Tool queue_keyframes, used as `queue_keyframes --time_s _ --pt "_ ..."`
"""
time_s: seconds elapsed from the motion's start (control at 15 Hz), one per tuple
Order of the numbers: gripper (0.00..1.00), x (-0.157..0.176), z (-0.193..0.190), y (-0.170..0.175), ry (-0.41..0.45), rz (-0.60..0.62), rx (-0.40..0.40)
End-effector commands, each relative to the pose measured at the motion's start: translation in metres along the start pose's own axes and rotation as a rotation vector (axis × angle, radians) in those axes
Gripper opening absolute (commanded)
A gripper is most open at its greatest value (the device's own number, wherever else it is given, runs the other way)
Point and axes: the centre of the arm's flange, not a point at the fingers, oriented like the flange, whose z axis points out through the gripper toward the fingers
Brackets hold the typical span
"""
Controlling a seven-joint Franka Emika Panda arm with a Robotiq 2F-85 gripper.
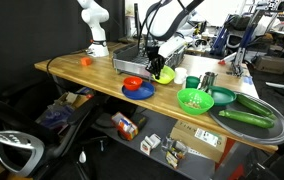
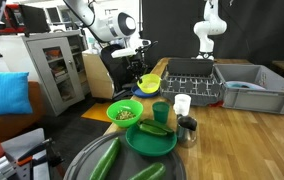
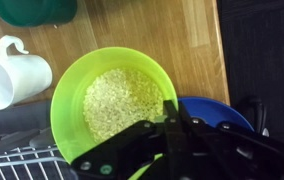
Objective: Pour the contents of the yellow bowl into the green bowl
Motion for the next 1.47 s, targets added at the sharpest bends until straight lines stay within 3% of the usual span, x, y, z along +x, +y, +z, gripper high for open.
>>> queue_keyframes --time_s 0.0,0.4,0.87,1.07,1.2,1.4 --pt "0.01 -0.038 -0.009 0.018 0.048 -0.071 0.088" --pt "0.01 -0.073 -0.035 0.028 0.165 -0.132 0.211" --pt "0.01 -0.105 -0.029 0.051 0.283 -0.052 0.396" --pt "0.01 -0.112 -0.026 0.064 0.318 -0.011 0.404" --pt "0.03 -0.098 -0.022 0.065 0.287 -0.007 0.391" --pt "0.03 -0.103 -0.022 0.067 0.288 -0.002 0.386"
